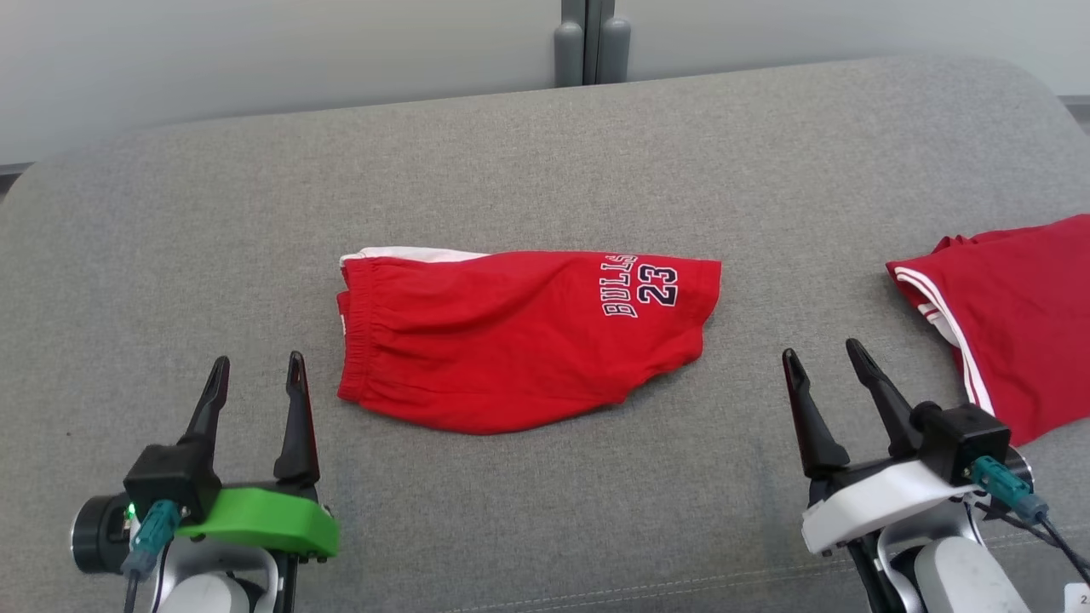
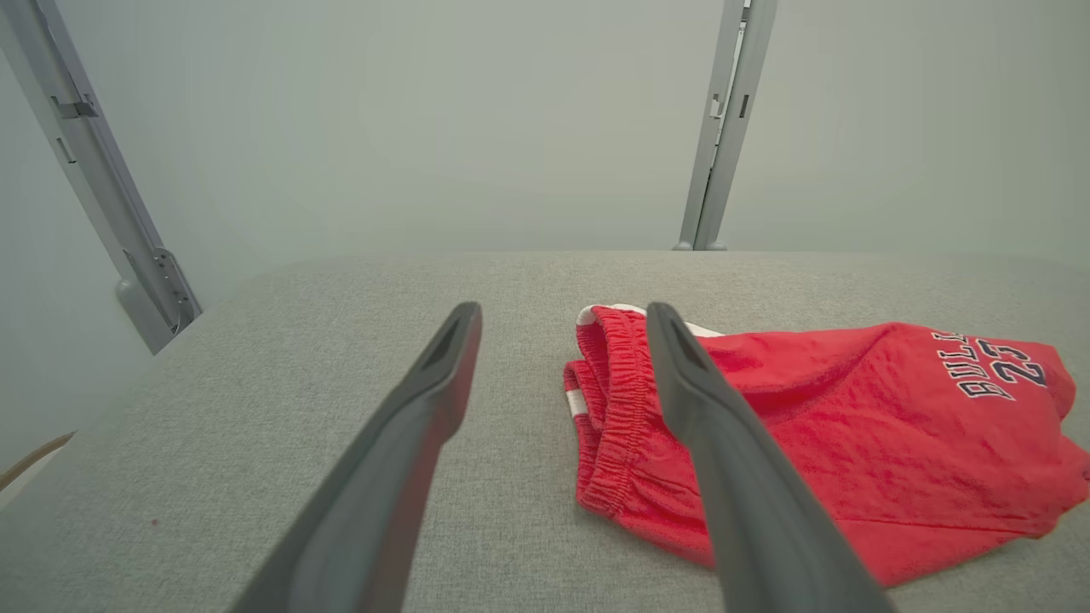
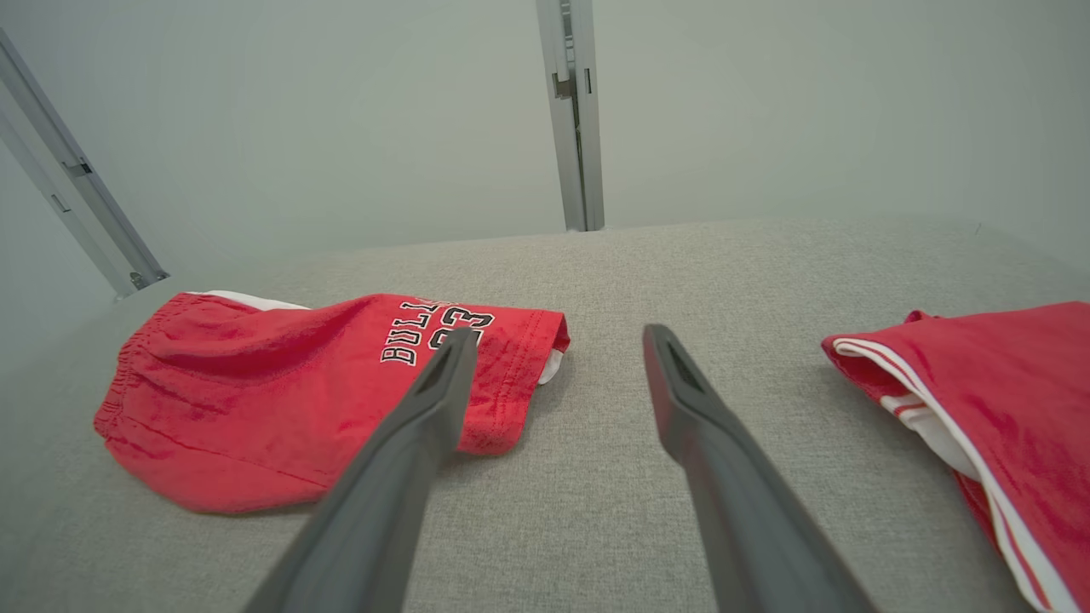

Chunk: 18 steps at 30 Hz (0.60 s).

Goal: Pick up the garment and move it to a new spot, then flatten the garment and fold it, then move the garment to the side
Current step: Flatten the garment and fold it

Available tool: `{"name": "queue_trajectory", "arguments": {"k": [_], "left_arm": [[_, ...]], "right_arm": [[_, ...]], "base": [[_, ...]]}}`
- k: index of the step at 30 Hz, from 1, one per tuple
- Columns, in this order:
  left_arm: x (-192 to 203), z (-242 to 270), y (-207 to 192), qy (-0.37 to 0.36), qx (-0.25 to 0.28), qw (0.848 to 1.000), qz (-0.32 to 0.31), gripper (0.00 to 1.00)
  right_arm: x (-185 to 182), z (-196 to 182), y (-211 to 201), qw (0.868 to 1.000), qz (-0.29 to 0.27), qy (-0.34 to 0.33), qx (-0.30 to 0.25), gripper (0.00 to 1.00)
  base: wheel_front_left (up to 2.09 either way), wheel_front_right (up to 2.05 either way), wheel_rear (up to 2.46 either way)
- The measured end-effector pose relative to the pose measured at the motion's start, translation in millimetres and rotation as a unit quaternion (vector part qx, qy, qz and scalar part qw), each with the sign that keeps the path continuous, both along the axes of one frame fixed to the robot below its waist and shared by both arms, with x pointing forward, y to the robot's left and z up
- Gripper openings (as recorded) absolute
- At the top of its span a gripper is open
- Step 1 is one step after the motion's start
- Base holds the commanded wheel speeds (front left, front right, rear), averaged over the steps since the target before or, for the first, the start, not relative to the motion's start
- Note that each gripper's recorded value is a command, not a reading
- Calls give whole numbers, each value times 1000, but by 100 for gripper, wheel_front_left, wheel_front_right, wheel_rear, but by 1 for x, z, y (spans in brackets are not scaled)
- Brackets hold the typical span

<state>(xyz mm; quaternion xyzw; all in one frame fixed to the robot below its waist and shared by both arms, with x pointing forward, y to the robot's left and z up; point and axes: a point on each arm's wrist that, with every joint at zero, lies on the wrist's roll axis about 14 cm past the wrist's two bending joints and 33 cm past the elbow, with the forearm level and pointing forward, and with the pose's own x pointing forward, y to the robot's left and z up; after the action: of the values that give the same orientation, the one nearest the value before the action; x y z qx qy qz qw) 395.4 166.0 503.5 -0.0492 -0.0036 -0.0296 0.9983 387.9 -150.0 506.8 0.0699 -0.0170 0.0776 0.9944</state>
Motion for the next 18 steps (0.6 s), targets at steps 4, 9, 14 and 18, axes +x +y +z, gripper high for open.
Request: {"name": "queue_trajectory", "arguments": {"k": [4,9,14,18], "left_arm": [[18,1,-11,10,-11,1000,-24,100],[50,-6,-30,38,-14,997,-64,100],[86,-27,-40,87,-17,992,-92,100],[109,-50,-49,134,-19,984,-114,100]], "right_arm": [[16,1,-4,1000,5,3,6,100],[47,4,-9,1000,14,-7,-6,100],[80,-12,2,999,40,12,-4,100],[100,-37,12,997,66,48,-8,100]], "base": [[0,0,0],[0,0,0],[0,0,0],[0,0,0]]}}
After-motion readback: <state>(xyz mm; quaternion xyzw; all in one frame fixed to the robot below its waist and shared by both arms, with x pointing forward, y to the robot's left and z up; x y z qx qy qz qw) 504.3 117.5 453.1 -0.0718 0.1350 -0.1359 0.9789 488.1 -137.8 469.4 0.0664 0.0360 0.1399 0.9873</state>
